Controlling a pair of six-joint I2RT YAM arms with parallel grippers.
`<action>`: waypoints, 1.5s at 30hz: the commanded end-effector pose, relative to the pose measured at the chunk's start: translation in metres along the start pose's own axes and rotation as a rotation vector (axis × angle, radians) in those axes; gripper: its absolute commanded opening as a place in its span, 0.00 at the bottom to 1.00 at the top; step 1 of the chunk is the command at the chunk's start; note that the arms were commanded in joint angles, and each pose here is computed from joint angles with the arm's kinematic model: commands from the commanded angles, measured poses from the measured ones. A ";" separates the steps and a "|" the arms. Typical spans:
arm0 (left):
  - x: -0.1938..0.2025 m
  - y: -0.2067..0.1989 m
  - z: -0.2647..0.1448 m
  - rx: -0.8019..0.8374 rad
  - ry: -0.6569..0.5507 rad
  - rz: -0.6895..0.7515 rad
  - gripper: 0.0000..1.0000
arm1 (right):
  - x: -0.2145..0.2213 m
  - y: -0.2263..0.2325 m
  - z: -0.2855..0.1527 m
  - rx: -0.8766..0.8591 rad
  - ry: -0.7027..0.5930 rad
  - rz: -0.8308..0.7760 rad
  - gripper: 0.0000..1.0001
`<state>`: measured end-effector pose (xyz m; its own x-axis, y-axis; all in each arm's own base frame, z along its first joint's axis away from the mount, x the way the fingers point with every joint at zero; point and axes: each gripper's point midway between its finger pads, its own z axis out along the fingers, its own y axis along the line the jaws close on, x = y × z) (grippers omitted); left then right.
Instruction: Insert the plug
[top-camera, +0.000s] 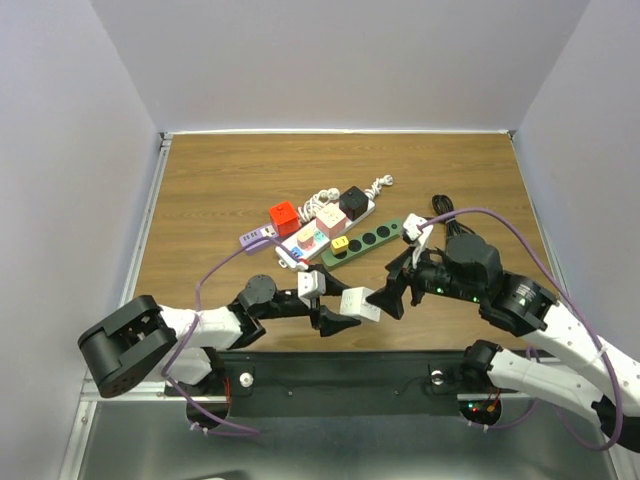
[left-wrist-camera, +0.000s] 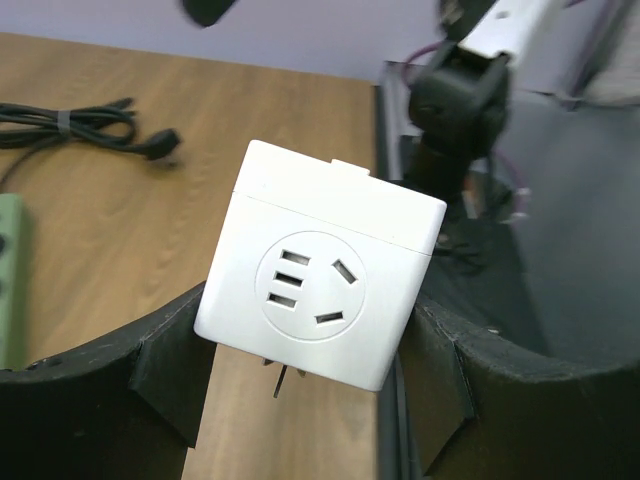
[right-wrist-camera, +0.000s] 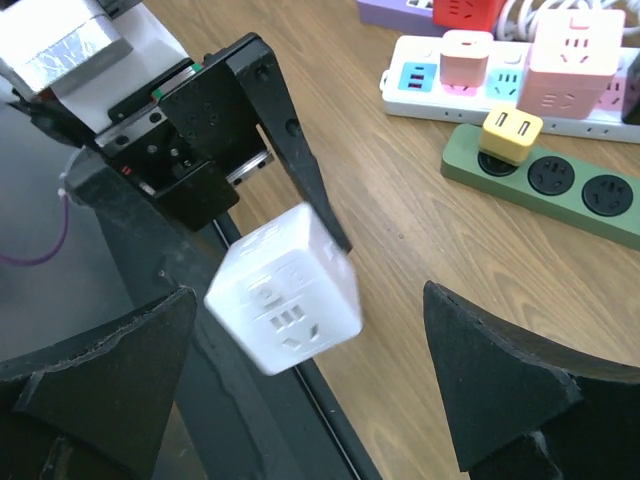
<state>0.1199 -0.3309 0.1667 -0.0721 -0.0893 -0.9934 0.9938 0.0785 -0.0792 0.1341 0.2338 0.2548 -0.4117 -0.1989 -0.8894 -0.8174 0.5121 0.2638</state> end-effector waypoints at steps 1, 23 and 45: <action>-0.067 -0.047 0.003 0.269 -0.198 -0.017 0.00 | -0.016 0.007 0.010 -0.060 -0.051 -0.063 1.00; -0.083 -0.032 -0.014 0.394 -0.279 -0.138 0.00 | 0.014 0.016 0.038 -0.115 0.066 -0.019 0.98; -0.111 -0.039 -0.025 0.342 -0.322 -0.013 0.00 | 0.028 0.029 0.056 -0.211 0.085 0.052 0.88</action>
<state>0.1086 -0.3180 0.1766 -0.5215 -0.0154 -0.8531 0.8476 -0.1244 -0.5159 0.1264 0.2763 0.2073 -0.4920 -0.2791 -0.8247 -0.8390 0.4048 0.3635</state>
